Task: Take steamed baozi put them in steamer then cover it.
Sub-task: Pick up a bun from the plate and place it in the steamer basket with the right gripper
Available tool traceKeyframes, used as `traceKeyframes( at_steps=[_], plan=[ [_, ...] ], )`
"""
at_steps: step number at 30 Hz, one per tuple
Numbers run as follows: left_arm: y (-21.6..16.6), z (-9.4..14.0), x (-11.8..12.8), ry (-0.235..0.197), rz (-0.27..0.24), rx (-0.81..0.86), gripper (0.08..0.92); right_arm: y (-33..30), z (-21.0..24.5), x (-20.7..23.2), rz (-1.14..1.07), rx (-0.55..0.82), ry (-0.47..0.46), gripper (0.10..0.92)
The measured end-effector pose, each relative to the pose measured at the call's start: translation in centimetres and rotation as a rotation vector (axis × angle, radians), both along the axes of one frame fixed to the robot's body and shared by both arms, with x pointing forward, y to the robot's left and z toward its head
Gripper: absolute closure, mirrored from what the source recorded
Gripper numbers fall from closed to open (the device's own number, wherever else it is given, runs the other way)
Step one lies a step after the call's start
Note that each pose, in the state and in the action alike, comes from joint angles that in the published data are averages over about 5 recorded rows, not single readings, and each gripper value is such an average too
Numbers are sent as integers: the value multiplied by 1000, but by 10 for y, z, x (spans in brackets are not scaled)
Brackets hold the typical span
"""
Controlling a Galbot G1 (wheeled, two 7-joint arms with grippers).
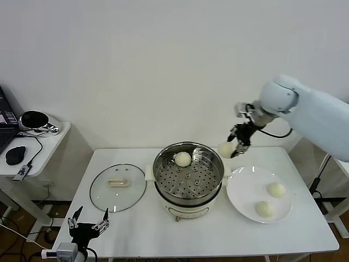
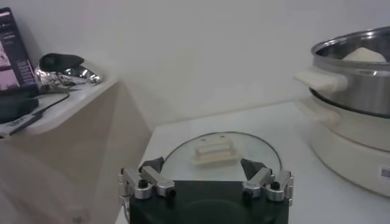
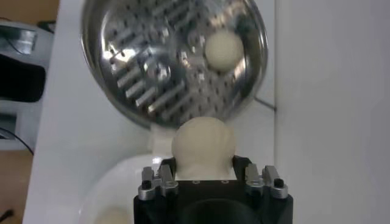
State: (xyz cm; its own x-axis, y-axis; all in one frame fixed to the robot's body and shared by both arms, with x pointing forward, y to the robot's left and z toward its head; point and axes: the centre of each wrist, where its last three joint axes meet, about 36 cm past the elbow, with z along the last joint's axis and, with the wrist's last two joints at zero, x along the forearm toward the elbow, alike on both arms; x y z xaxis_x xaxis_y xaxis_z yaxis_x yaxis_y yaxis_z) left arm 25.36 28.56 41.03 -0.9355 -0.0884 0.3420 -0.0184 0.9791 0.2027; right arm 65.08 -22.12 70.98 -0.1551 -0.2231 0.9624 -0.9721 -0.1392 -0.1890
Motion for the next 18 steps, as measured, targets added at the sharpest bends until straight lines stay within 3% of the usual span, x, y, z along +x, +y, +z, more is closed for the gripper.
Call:
traceKeyframes(
  at_steps=[18],
  plan=[
    [1,7,0,-24,11,-3,177,122,-53,5,92,-60,75,448]
  ],
)
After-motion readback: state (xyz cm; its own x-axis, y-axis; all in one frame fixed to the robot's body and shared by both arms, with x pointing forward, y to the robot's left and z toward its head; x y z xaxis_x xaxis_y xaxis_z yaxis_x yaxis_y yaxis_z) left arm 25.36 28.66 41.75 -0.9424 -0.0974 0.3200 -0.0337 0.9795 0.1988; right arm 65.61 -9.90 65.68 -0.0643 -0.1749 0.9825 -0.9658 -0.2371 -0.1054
